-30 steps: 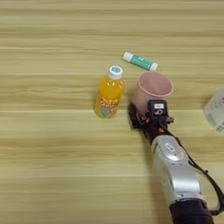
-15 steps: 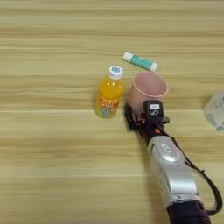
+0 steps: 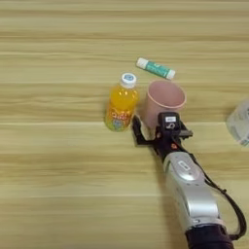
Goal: Move the objects on the table
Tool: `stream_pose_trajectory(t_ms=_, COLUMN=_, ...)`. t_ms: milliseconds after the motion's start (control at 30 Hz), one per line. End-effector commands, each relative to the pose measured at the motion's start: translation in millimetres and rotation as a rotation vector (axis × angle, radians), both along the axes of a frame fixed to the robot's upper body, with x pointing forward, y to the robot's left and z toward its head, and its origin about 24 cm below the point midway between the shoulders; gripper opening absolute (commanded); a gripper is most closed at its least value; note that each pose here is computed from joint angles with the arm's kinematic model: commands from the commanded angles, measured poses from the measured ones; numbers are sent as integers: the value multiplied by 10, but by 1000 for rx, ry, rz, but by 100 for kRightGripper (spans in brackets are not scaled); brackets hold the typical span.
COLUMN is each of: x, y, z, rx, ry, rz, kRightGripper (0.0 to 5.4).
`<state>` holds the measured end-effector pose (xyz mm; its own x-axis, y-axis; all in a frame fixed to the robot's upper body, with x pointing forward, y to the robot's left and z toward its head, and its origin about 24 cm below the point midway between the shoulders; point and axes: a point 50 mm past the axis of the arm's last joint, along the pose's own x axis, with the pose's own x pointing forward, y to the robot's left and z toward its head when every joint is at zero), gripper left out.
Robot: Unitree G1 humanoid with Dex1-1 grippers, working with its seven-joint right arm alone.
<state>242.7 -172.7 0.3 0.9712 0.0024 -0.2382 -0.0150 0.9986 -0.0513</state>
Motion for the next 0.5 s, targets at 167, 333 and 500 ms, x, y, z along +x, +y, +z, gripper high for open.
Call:
stream_pose_trajectory(t_ms=167, x=-130, y=33, z=-30, rx=-9, ry=52, rz=18, kRightGripper=537)
stream_pose_trajectory(t_ms=333, x=-202, y=9, z=-10, rx=-12, ry=60, rz=10, kRightGripper=537)
stream_pose_trajectory(t_ms=500, x=-296, y=0, z=26, rx=-14, ry=70, rz=7, kRightGripper=537)
